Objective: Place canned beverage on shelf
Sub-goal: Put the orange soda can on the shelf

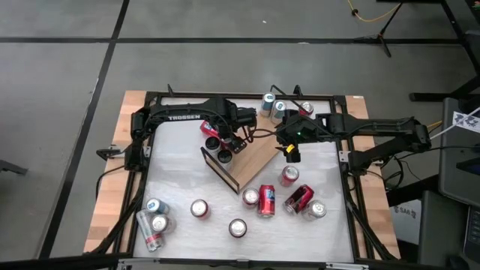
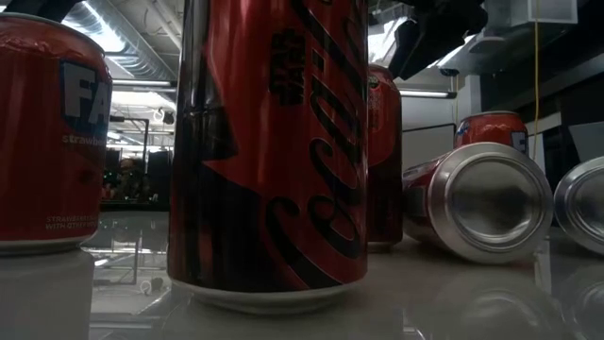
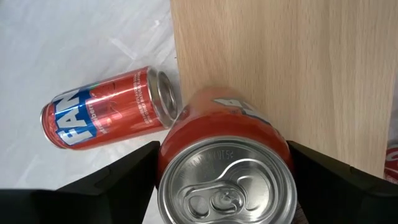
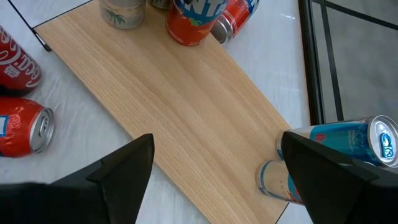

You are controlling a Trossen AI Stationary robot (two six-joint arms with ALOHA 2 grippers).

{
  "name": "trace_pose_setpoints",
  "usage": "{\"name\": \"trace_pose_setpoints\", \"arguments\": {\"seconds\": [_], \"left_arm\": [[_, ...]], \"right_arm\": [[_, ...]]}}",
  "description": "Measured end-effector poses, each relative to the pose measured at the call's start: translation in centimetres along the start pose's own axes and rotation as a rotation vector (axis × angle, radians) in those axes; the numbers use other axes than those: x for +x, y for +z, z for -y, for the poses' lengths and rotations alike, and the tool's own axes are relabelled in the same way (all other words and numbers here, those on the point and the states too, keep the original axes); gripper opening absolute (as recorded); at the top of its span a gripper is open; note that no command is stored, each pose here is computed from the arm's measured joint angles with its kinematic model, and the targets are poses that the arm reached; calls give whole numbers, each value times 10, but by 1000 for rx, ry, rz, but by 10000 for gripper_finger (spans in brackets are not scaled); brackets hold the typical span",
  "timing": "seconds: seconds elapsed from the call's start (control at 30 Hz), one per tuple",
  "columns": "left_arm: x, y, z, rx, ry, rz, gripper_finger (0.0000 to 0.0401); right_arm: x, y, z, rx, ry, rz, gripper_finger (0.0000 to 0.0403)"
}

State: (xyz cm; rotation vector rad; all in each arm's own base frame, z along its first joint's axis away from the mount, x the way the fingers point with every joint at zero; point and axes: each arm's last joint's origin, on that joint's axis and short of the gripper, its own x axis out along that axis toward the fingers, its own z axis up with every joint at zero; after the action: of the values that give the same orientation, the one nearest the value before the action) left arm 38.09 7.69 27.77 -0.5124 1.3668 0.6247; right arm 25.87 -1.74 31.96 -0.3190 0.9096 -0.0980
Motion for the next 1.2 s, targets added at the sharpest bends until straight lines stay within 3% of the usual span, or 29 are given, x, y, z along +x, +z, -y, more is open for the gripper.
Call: {"name": "trace_pose_setpoints", "arguments": {"seconds": [0.23,0.57,0.9,1.2], "left_arm": [[0,0,0,3,-5,-3,333],[0,-1,1,-1,-9,-2,383],[-3,-1,1,-4,-21,9,386],[-28,7,2,-13,-66,85,386]], "right_arm": [[0,0,0,0,0,0,342],[0,0,0,0,0,0,342],[0,0,0,0,0,0,342],[0,0,0,0,0,0,342]]}}
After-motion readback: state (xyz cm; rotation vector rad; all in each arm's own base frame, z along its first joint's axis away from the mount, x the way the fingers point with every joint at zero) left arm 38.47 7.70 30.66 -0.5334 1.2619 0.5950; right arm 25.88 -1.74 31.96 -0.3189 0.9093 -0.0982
